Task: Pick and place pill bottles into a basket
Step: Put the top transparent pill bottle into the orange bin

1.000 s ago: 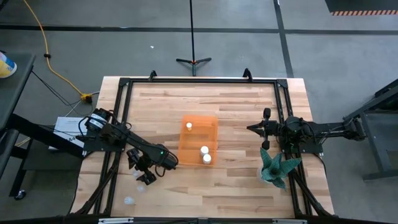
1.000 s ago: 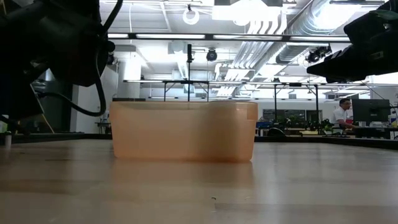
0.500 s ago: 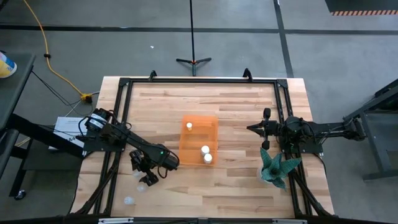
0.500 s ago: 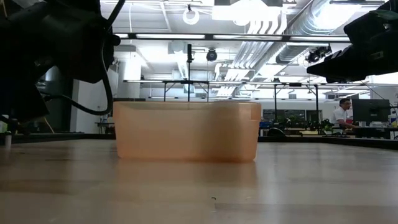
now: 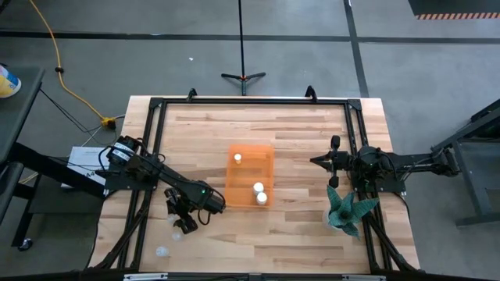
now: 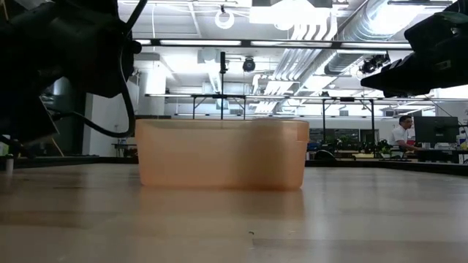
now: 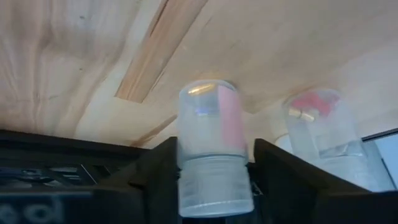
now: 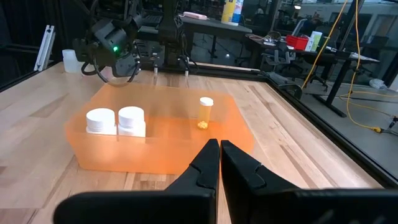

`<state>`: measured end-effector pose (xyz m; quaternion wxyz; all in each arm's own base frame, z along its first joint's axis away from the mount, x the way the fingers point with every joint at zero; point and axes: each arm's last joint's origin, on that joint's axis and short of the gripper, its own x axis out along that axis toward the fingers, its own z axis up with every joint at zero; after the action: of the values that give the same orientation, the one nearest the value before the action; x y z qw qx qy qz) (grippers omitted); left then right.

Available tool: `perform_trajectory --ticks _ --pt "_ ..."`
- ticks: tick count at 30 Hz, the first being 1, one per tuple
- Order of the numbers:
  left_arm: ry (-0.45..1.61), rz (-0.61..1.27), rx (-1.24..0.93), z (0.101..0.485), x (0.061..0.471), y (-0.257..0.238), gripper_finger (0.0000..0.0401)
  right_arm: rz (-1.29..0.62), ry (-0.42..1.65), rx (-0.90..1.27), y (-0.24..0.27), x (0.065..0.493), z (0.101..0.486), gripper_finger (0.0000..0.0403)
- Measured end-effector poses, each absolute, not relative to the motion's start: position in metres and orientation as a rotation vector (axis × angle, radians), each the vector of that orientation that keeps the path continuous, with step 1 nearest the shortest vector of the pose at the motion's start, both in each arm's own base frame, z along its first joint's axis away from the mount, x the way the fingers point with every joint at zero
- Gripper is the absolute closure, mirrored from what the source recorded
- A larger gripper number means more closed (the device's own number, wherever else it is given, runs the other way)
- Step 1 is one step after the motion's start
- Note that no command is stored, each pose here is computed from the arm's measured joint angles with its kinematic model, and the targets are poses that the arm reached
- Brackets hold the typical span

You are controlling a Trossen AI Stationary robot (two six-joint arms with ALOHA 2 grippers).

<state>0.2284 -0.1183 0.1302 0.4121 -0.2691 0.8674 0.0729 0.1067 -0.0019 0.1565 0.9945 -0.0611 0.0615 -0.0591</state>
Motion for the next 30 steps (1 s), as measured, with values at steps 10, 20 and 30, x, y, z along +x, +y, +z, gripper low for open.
perform_trajectory --ticks 10,20,30 --pt "2.323 0.194 -0.585 0.142 0.217 -0.113 0.0222 -0.118 0.123 -0.122 -0.002 0.107 0.156 0.0396" --pt "2.316 0.215 -0.46 0.19 0.239 -0.115 0.02 -0.118 0.123 -0.122 -0.002 0.107 0.156 0.0396" --pt "1.894 0.237 -0.329 0.252 0.3 -0.07 0.0222 -0.118 0.123 -0.124 -0.002 0.107 0.156 0.0396"
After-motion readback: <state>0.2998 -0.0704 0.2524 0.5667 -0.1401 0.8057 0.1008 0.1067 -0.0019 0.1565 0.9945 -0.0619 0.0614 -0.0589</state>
